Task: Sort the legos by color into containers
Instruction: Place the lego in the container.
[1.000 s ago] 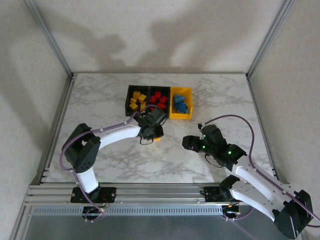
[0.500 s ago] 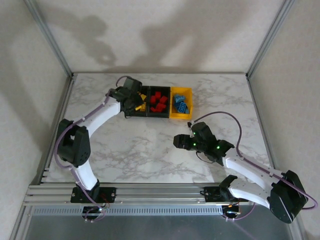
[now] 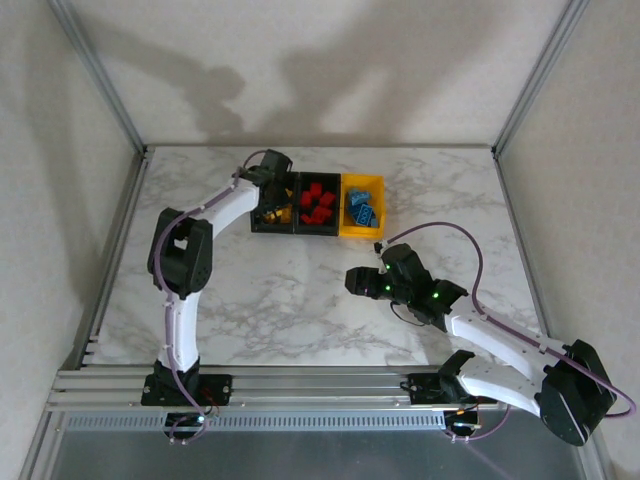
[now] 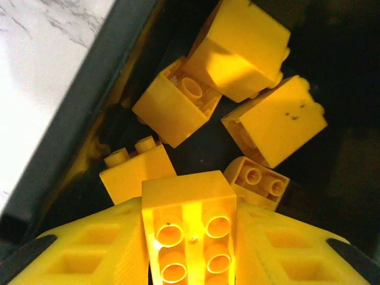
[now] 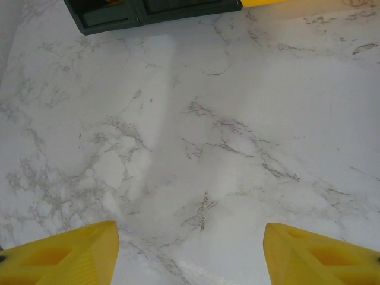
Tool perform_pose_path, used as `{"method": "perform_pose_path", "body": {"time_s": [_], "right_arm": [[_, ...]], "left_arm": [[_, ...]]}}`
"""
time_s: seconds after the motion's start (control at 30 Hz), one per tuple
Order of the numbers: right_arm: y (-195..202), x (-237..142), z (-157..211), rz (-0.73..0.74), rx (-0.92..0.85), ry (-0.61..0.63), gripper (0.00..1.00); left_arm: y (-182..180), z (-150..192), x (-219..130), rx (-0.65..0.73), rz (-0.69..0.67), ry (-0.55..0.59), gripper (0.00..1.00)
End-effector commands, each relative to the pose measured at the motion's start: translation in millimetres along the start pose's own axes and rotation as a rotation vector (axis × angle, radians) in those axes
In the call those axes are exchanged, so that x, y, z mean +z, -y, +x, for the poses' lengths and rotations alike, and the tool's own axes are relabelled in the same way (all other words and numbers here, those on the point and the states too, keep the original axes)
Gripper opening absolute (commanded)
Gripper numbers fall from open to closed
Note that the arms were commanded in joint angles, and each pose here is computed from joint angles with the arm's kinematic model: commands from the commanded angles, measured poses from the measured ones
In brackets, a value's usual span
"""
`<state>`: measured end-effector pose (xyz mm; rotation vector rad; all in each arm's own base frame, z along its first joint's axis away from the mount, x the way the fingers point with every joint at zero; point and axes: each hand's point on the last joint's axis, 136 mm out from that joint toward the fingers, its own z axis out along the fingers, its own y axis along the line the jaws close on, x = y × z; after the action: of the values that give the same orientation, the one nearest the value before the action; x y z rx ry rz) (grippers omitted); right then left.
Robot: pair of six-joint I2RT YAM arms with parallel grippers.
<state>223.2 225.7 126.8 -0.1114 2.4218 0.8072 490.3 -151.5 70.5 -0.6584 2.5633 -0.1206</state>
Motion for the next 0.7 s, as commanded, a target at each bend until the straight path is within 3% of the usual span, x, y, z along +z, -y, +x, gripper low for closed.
{"method": "perform_pose_path", "body": {"time_s": [0.0, 0.13, 0.27, 0.57, 0.6, 0.63, 0.67], "right_arm": [[-9.2, -3.3, -10.6, -0.012, -0.003, 0.028, 0.65], [-8.3, -3.7, -10.4, -0.011, -0.001, 0.032, 0.66], [-7.9, -2.4, -9.0, -0.012, 0.0, 0.027, 0.66], [-5.2, -8.2, -26.8, 0.041, 0.002, 0.092, 0.69], [-1.4, -9.6, -32.2, 0.072, 0.002, 0.111, 0.73], [0.8, -11.7, -40.1, 0.097, -0.003, 0.135, 0.93], [3.1, -13.5, -47.5, 0.12, -0.007, 0.156, 0.99]], "left_arm": [[-0.1, -6.9, -1.2, 0.02, -0.006, -0.004, 0.39], [0.7, -6.8, -1.2, 0.024, -0.004, -0.006, 0.44], [6.6, -11.1, -14.6, 0.018, 0.024, 0.01, 0.56], [27.5, -29.7, -83.3, 0.017, 0.144, 0.122, 0.71], [26.2, -30.4, -90.8, 0.017, 0.153, 0.139, 0.72], [24.5, -31.3, -99.5, 0.016, 0.165, 0.16, 0.75], [20.3, -32.2, -106.6, 0.011, 0.17, 0.179, 0.84]]}}
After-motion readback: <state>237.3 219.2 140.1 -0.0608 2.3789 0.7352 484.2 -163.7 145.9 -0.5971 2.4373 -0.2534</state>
